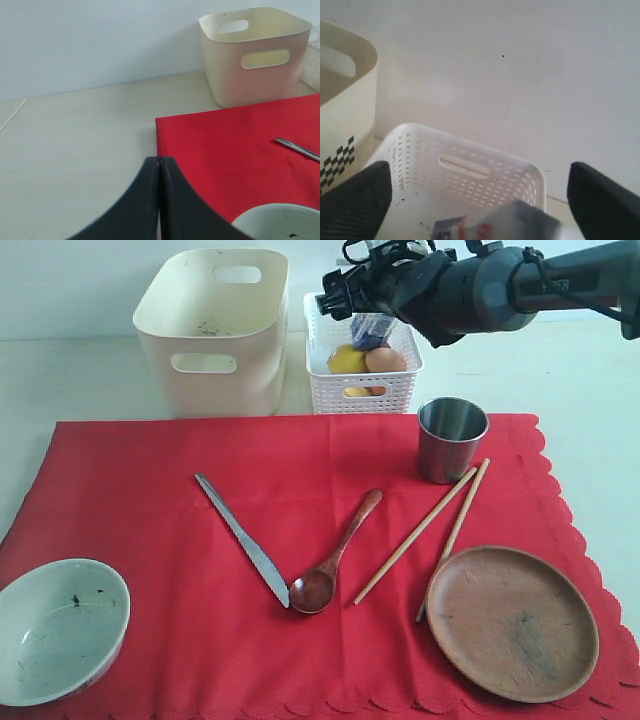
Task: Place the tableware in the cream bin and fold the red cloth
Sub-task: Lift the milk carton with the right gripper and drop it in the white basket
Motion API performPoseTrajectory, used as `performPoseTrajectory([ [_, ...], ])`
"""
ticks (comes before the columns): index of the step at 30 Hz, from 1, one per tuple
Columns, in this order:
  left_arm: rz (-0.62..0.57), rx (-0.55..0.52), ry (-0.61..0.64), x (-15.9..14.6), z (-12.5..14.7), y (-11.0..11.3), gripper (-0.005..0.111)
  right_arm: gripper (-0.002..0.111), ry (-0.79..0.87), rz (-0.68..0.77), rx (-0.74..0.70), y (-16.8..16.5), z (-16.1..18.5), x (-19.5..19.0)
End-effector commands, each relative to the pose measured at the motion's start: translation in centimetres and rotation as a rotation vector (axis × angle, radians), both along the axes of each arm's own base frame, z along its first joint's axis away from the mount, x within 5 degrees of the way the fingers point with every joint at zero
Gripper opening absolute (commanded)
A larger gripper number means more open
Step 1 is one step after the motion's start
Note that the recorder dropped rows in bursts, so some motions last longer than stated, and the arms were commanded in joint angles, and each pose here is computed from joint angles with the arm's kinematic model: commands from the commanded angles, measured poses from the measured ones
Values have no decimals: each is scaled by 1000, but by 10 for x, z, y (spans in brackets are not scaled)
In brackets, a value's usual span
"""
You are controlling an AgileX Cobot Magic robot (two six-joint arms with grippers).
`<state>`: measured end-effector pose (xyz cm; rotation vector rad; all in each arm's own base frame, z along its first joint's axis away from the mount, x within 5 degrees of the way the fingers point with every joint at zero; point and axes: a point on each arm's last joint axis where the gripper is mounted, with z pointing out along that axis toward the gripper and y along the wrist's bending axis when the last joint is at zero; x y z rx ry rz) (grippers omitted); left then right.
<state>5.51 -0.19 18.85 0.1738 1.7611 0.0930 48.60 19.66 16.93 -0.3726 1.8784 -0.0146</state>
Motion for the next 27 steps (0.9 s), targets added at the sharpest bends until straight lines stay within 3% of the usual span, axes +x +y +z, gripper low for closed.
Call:
performPoseTrajectory([
  [1,3,-6,-10,0,0,0,0,102,-27,-7,-16,-3,5,2],
  [8,3,-6,-10,0,0,0,0,103,8,119,-123,3,16,-5],
  [17,3,-6,-10,0,0,0,0,97,31,137,-85,1,36,-15],
  [21,3,-6,-10,0,0,0,0,77,29,113,-128,-10,37,-23],
  [27,3,-6,-10,0,0,0,0,31,18,76,-144,-20,47,-38],
])
